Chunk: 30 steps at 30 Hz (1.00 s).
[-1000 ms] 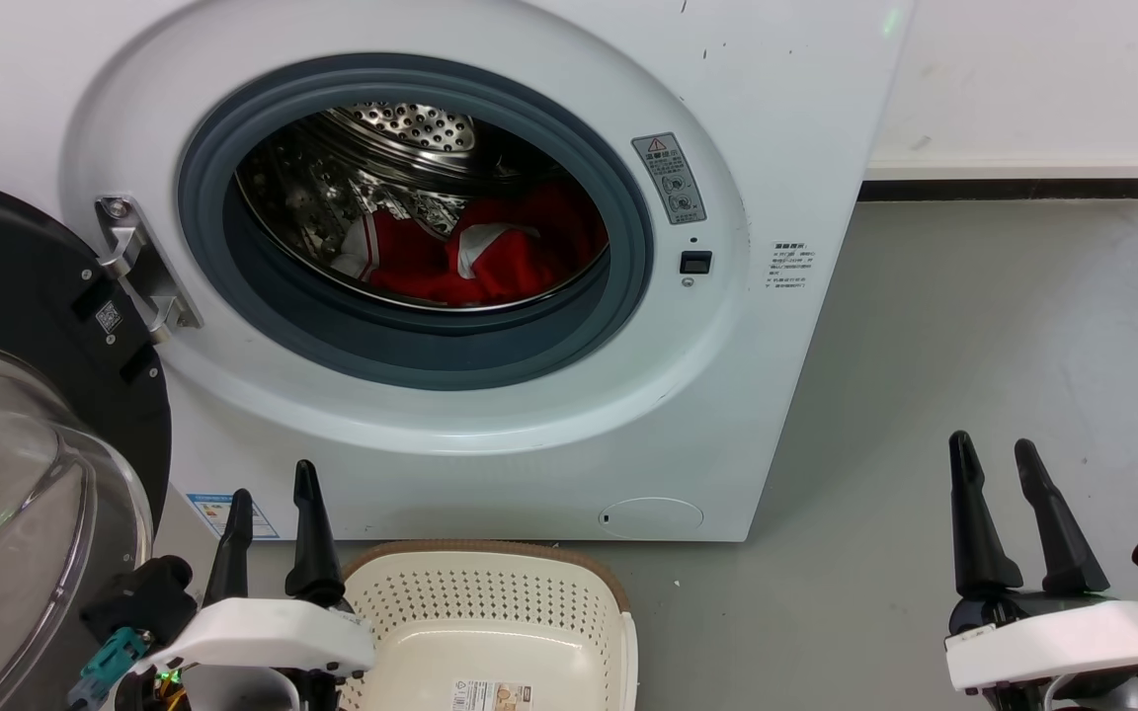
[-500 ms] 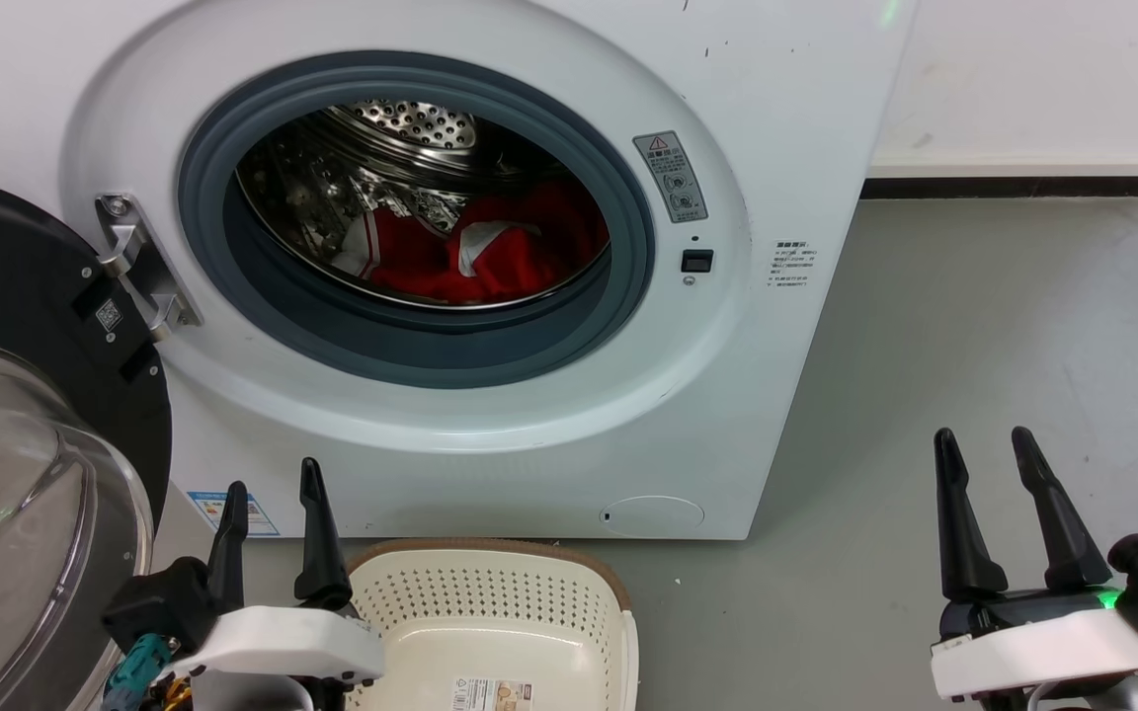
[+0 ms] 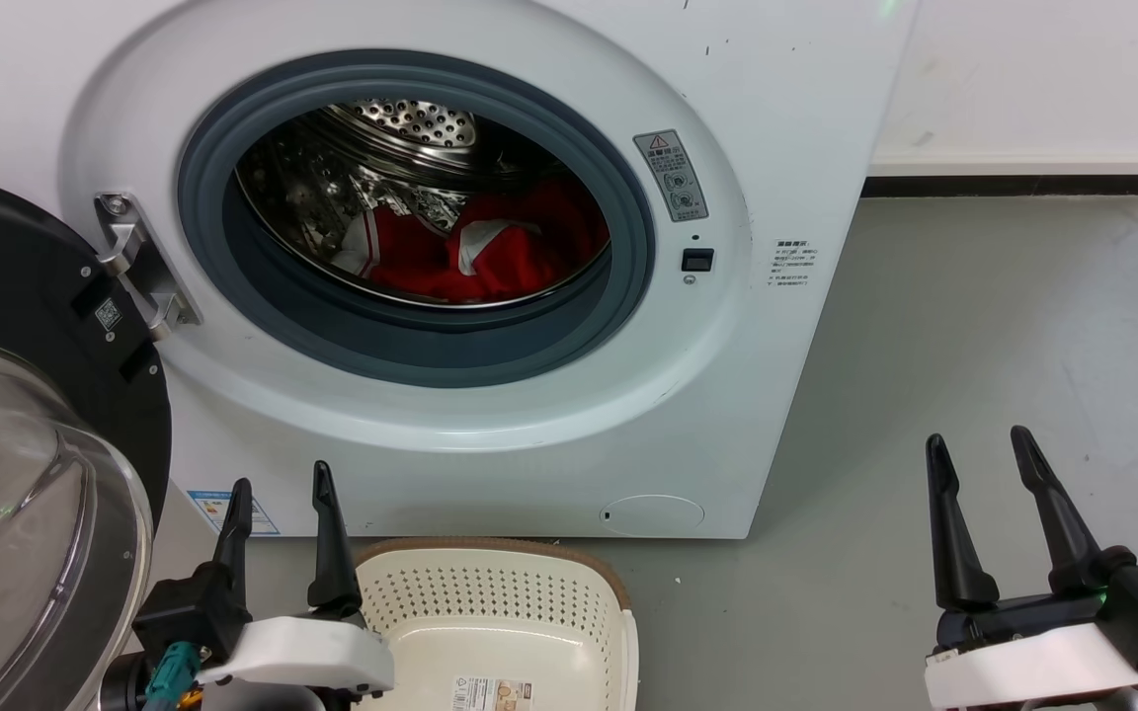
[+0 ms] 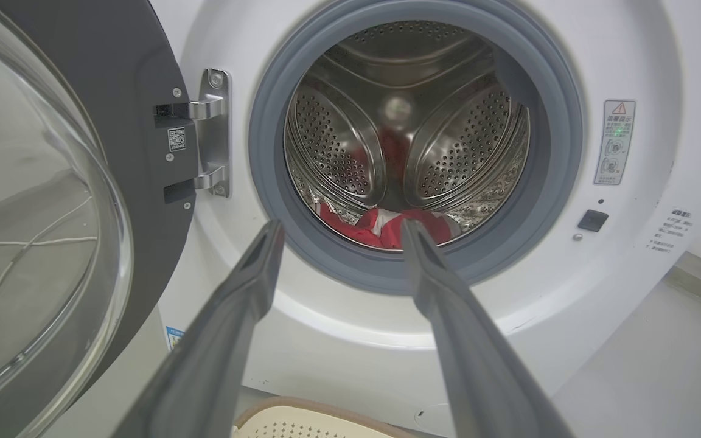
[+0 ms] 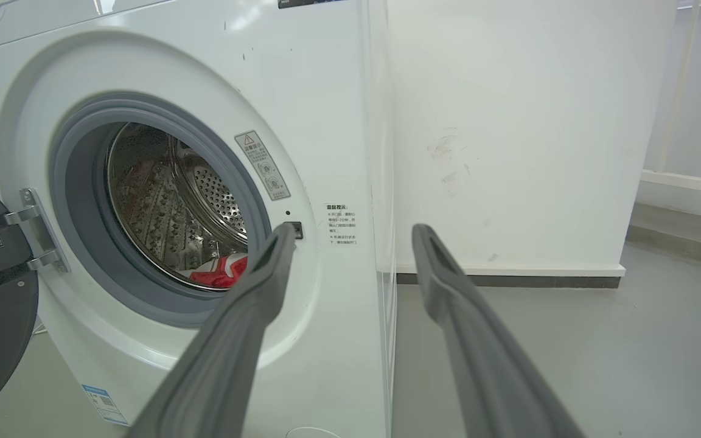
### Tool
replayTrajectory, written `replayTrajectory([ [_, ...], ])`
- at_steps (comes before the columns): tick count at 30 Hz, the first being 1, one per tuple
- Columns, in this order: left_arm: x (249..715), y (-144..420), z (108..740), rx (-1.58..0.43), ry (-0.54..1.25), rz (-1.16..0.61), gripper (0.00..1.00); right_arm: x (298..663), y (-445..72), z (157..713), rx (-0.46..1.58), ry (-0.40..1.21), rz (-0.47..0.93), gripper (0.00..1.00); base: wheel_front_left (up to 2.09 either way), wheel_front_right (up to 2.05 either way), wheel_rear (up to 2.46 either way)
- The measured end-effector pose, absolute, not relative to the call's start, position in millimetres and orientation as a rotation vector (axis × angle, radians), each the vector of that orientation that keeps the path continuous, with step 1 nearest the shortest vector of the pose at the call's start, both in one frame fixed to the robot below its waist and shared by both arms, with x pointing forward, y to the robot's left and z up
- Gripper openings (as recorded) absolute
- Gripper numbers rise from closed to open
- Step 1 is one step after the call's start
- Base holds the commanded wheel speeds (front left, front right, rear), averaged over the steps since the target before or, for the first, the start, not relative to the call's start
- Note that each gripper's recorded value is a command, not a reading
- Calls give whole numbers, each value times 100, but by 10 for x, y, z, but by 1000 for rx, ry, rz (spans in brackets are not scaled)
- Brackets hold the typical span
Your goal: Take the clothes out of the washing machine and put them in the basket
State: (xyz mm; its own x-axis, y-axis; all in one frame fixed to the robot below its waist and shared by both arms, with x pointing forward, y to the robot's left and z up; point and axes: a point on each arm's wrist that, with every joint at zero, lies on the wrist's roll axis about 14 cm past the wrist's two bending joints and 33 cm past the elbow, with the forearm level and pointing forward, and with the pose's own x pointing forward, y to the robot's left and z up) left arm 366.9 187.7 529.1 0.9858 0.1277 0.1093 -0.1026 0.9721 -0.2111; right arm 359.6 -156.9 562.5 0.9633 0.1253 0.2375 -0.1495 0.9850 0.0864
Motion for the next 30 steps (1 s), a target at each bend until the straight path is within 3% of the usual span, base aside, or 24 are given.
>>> replayTrajectory([
  [30,3591,1776,5190,-55,-121,62,100,3496,-1458,5694,-62,-282,175,100,0,0,0],
])
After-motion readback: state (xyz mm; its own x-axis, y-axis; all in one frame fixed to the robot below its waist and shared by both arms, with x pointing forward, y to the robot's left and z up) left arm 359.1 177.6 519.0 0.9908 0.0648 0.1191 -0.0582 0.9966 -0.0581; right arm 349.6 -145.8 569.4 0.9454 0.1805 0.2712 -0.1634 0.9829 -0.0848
